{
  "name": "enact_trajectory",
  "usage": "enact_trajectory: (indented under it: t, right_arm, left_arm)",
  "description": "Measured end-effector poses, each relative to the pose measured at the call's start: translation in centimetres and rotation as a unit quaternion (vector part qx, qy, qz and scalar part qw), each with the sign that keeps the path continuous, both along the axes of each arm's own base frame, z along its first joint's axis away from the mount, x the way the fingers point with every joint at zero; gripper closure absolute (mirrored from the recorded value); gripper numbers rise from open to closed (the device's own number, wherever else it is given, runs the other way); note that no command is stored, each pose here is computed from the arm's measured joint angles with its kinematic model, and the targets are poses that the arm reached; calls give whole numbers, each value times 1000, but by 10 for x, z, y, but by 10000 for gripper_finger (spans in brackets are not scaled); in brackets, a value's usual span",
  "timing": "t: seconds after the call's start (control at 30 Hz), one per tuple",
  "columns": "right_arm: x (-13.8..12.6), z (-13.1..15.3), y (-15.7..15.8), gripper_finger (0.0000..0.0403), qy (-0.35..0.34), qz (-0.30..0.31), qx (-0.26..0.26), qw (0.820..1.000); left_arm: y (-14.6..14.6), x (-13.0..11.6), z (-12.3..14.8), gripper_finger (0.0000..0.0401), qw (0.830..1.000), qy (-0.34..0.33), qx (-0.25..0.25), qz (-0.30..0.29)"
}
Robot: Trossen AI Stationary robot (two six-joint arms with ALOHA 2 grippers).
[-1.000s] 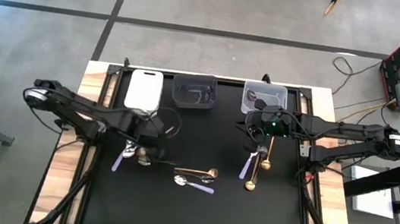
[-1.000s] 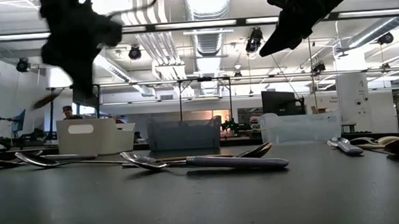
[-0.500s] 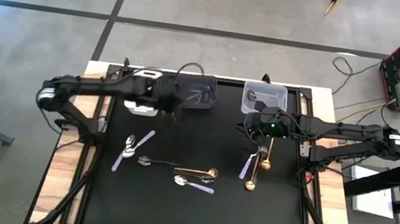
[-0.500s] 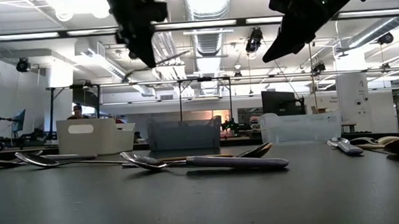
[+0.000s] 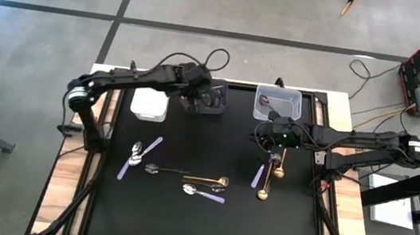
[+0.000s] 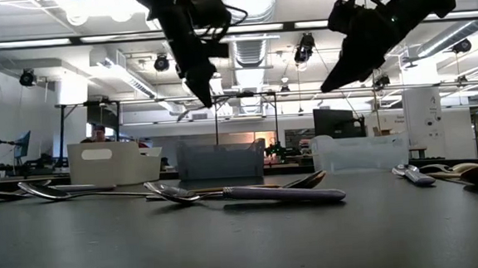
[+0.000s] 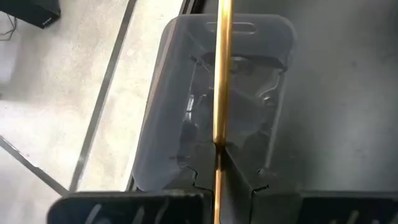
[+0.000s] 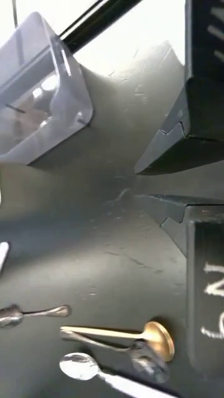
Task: Sort silverware by color (type)
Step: Put the gold spoon into the black bin
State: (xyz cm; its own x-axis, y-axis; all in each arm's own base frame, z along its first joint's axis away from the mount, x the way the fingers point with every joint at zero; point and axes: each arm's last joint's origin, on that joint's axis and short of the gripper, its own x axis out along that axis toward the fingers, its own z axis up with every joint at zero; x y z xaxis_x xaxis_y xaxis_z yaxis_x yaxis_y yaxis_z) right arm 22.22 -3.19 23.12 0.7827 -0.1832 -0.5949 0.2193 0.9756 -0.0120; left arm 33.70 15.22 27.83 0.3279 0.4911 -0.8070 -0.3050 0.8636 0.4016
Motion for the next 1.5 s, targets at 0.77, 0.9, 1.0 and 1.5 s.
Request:
enact_trajectory:
  t: [0.77,0.9,1.0,1.5]
  right_arm:
    - [5,-4,47,349,-71,89,20,993]
    - [5,-7,55,349,-89,108,21,990]
    - [4,-8,58,349,-105,109,17,988]
    - [3,-11,56,349,-111,23,0,994]
  left_arm:
    - [23,16,-14,401,996,-44,-29,-74]
    - [23,17,-13,401,996,-50,-27,-75]
    - [23,18,-12,401,994,-64,-33,-86]
    - [31,20,-7,401,970,-131,-82,-188]
